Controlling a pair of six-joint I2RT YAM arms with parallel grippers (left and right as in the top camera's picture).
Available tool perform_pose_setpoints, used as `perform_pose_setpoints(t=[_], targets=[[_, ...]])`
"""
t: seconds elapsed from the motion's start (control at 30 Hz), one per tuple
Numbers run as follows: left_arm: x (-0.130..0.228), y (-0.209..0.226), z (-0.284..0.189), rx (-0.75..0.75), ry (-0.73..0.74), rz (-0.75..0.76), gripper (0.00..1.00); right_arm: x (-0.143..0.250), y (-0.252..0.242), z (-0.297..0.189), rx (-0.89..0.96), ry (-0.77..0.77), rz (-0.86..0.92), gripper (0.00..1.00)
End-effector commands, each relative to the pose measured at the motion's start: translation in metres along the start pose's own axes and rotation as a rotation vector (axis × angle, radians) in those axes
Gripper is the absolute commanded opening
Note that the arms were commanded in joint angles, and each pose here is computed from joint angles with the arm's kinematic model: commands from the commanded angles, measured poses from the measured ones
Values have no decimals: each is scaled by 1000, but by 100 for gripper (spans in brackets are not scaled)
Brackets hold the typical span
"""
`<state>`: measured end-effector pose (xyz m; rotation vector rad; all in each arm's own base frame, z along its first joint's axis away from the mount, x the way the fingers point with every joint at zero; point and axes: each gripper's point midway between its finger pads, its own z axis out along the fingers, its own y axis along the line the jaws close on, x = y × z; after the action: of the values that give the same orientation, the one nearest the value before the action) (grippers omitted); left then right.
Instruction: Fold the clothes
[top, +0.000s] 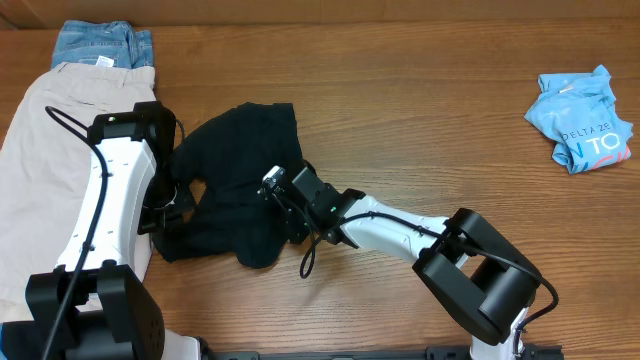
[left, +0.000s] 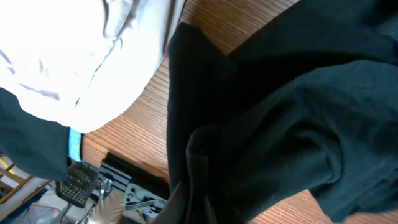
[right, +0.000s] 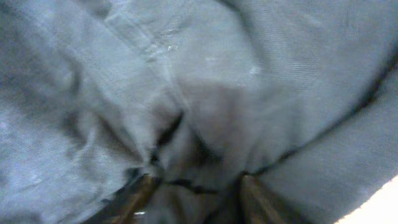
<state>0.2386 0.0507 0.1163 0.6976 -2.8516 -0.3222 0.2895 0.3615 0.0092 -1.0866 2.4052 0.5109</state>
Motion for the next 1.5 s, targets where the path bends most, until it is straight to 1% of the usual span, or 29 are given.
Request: perform_pose_setpoints(t=[0.0, 0.03, 0.1, 0.2, 0.23, 0.27, 0.33, 0.4, 0.47, 0.53, 0.6, 0.67, 0.77, 0.8, 0.87, 0.9, 0.93, 0.97, 1.1, 1.2, 1.3, 1.33, 1.37, 1.47], targets=[[-3, 0, -6, 10, -30, -10, 7, -11, -11, -3, 13, -31, 29, 36], [-3, 0, -6, 10, -30, -10, 7, -11, -15, -4, 17, -32, 36, 26], [-3, 0, -6, 10, -30, -10, 7, -11, -19, -4, 21, -32, 42, 15], [-3, 0, -6, 11, -31, -10, 7, -13, -19, -6, 23, -38, 43, 11], [-4, 0, -7, 12, -33, -11, 7, -17, -19, -8, 24, -47, 41, 6], [-5, -1, -7, 14, -37, -12, 5, -21, -21, -13, 35, -53, 42, 4], [-10, -3, -7, 23, -59, -16, 4, -36, -30, -30, 94, -79, 44, 4], [-22, -8, -12, 46, -108, -20, 4, -59, -48, -59, 195, -119, 56, 4], [-37, -13, -24, 80, -174, -16, 4, -86, -76, -103, 333, -174, 84, 4], [-56, -19, -48, 130, -262, -33, 4, -110, -104, -149, 451, -236, 124, 4], [-81, -27, -86, 212, -392, -40, 4, -129, -133, -199, 554, -307, 176, 4], [-105, -34, -131, 296, -543, -31, 4, -140, -166, -254, 653, -375, 241, 4], [-129, -38, -204, 402, -769, 0, 4, -139, -209, -332, 750, -457, 356, 4], [-131, -36, -225, 426, -822, 4, 4, -133, -222, -355, 779, -476, 411, 4], [-127, -36, -251, 472, -872, 18, 4, -112, -240, -390, 811, -484, 514, 4], [-123, -38, -258, 498, -875, 30, 4, -104, -244, -398, 802, -475, 545, 4], [-118, -42, -261, 525, -862, 49, 4, -95, -245, -401, 780, -458, 561, 8], [-112, -47, -259, 545, -840, 72, 4, -85, -244, -401, 743, -429, 578, 16], [-95, -62, -236, 544, -728, 124, 4, -47, -236, -382, 630, -278, 641, 17], [-86, -76, -214, 512, -662, 191, 4, -27, -228, -372, 601, -180, 667, 19], [-79, -84, -191, 482, -602, 219, 7, -19, -224, -369, 593, -140, 677, 20], [-76, -85, -183, 470, -576, 225, 8, -18, -223, -368, 589, -135, 678, 23], [-72, -86, -168, 453, -532, 231, 8, -19, -218, -365, 555, -133, 677, 28], [-68, -84, -147, 415, -478, 229, 9, -32, -202, -354, 422, -157, 657, 30]])
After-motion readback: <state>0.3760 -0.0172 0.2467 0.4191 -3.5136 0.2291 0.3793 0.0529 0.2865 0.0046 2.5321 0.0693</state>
